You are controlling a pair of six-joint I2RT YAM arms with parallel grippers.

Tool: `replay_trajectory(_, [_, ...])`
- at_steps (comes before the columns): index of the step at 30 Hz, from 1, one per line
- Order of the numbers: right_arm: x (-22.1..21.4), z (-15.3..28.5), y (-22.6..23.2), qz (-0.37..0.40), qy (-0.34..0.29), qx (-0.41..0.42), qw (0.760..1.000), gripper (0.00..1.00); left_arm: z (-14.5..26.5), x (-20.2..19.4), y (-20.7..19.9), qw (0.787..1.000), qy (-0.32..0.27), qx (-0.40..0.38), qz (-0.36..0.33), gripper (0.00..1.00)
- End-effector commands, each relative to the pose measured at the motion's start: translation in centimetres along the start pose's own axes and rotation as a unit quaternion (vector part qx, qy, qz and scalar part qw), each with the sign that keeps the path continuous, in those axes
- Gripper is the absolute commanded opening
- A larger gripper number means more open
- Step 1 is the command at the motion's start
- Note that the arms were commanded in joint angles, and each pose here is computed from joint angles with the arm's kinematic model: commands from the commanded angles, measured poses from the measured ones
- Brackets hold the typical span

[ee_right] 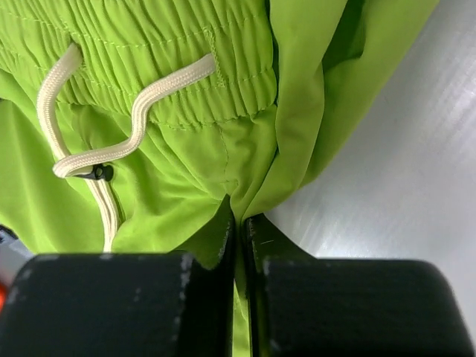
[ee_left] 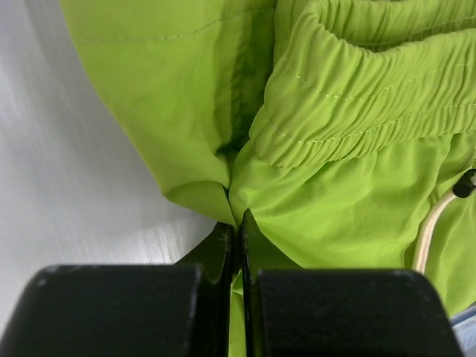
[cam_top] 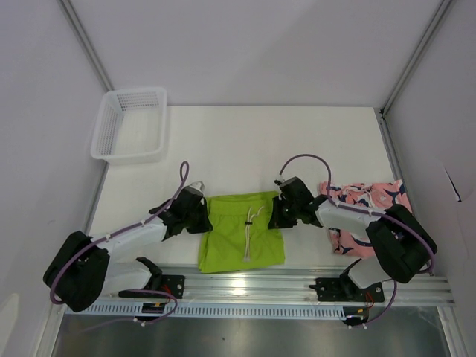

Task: Fold and stack the shorts
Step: Neatly place the folded shorts to the corner

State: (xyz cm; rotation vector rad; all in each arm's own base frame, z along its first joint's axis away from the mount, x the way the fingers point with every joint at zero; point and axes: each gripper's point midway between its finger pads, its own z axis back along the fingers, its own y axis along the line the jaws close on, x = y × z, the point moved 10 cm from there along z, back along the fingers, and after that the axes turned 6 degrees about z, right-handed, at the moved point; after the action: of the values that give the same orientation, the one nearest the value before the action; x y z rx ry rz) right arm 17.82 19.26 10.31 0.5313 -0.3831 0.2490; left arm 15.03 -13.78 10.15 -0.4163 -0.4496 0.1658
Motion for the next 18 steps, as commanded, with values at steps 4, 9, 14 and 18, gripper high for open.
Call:
replay_trajectory(4, [2.0,3.8,1.0,0.022,-0.028,-0.132,0.991,0.00,1.5,2.1,-3.5,0.999,-0.031,0.006,-0.014,0.00])
replay_trajectory(9, [3.3,6.6,1.2,0.010,-0.057,-0.205,0.977,0.00,2.2,2.6,-7.9,0.999,-0.027,-0.018,-0.017,0.00])
replay_trajectory(14, [5.0,9.4,2.4,0.000,-0.097,-0.207,0.974,0.00,3.4,3.9,-13.9,0.997,-0.036,-0.056,-0.028,0.00])
replay_trajectory(18, [5.7,11.7,2.2,-0.015,-0.103,-0.212,0.972,0.00,3.6,4.3,-16.9,0.996,-0.017,-0.075,-0.034,0.00])
